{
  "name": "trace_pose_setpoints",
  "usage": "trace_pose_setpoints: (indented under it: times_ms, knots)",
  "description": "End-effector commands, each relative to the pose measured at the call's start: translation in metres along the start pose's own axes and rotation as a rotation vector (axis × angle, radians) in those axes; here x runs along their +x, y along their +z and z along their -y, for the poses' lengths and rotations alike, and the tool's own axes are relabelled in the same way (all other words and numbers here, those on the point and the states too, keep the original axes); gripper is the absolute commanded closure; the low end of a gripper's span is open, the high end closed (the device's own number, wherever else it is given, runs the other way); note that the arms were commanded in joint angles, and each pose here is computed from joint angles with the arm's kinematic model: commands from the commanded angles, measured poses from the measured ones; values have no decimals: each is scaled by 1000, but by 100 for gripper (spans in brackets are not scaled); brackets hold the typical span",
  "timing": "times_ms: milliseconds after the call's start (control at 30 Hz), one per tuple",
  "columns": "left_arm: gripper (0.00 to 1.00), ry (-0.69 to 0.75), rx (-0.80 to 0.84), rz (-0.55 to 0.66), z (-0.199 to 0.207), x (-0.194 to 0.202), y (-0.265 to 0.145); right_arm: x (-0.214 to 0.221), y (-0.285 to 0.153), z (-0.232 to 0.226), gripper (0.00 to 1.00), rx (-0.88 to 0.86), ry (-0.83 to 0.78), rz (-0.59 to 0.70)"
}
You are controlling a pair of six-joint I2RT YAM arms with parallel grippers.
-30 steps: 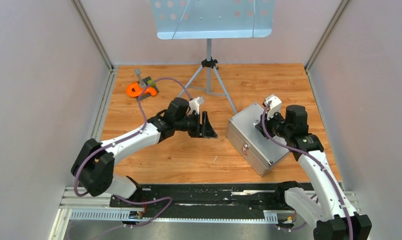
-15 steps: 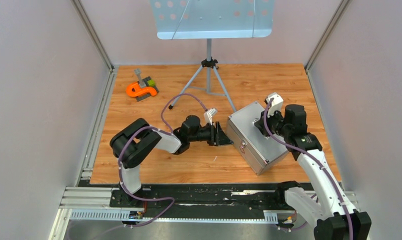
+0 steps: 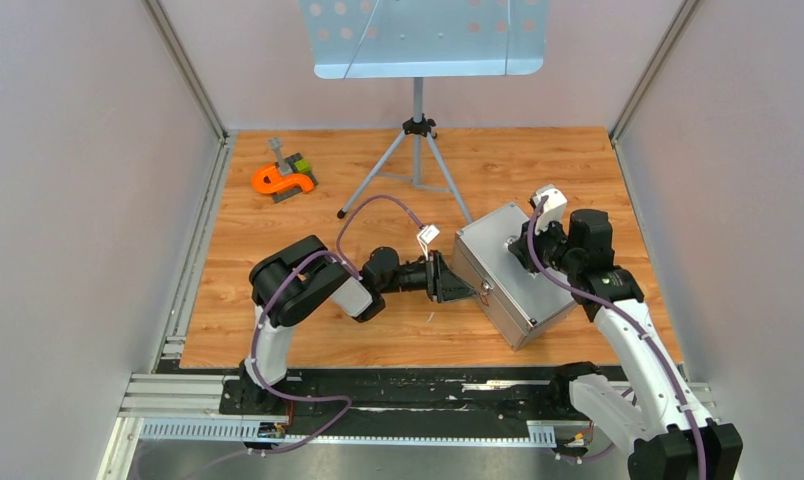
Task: Organize the medicine kit
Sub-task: Close the medicine box at the center of the board.
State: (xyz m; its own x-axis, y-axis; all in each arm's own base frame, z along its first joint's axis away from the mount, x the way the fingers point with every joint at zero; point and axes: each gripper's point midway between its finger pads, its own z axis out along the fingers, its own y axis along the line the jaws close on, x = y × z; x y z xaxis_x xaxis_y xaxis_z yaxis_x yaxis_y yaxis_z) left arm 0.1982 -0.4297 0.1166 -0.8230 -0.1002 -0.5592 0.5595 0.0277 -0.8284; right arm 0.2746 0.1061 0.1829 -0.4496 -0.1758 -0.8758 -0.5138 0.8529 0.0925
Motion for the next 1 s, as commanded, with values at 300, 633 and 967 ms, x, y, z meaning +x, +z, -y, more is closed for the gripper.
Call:
trace_pose_setpoints:
  times_ms: [300, 633, 967]
  knots:
    - [37, 146, 90, 42, 7, 3, 12, 20, -4, -1, 100, 18, 41, -53]
    - [37, 138, 120, 40, 7, 0, 27, 20, -4, -1, 100, 19, 44, -55]
    - [42, 134, 147, 35, 17, -3, 28, 22, -3, 0, 100, 25, 45, -63]
